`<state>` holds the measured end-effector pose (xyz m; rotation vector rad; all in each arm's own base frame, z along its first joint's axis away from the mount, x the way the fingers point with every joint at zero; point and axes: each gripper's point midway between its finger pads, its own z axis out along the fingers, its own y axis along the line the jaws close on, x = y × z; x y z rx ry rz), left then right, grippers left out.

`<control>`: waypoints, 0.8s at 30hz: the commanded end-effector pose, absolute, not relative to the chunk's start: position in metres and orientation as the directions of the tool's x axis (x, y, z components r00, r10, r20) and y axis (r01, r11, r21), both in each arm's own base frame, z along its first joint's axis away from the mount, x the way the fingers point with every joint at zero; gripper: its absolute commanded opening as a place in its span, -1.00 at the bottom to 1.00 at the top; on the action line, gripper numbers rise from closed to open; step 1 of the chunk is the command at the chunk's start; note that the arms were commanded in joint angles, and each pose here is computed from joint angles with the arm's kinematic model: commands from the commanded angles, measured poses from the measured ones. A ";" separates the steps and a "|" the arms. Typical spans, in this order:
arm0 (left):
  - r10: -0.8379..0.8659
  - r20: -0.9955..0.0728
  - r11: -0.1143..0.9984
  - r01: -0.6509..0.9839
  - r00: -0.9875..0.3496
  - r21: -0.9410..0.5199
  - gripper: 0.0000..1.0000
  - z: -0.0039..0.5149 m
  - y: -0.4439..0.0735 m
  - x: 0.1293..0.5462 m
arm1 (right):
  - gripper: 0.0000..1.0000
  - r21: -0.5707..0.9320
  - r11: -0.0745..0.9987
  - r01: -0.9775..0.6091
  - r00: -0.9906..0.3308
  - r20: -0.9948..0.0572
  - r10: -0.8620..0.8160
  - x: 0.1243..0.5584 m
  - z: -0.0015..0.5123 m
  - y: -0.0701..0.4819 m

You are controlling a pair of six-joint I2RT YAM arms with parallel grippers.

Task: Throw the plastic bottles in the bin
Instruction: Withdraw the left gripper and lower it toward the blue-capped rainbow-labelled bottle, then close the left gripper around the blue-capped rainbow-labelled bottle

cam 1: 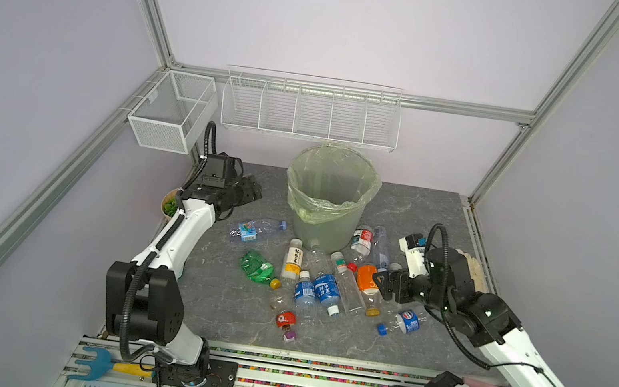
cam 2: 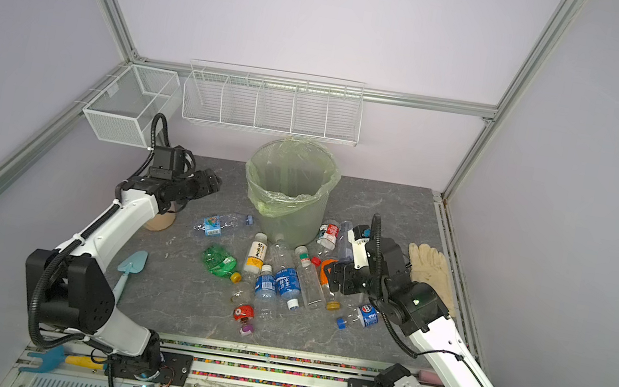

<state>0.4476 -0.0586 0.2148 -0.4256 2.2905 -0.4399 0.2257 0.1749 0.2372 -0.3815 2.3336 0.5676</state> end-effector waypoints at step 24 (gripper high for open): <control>0.339 -0.386 0.938 0.341 -0.858 0.066 0.70 0.131 -0.089 0.440 | 0.76 0.300 0.813 -0.499 -0.646 -0.754 -0.118 0.212 0.239 0.176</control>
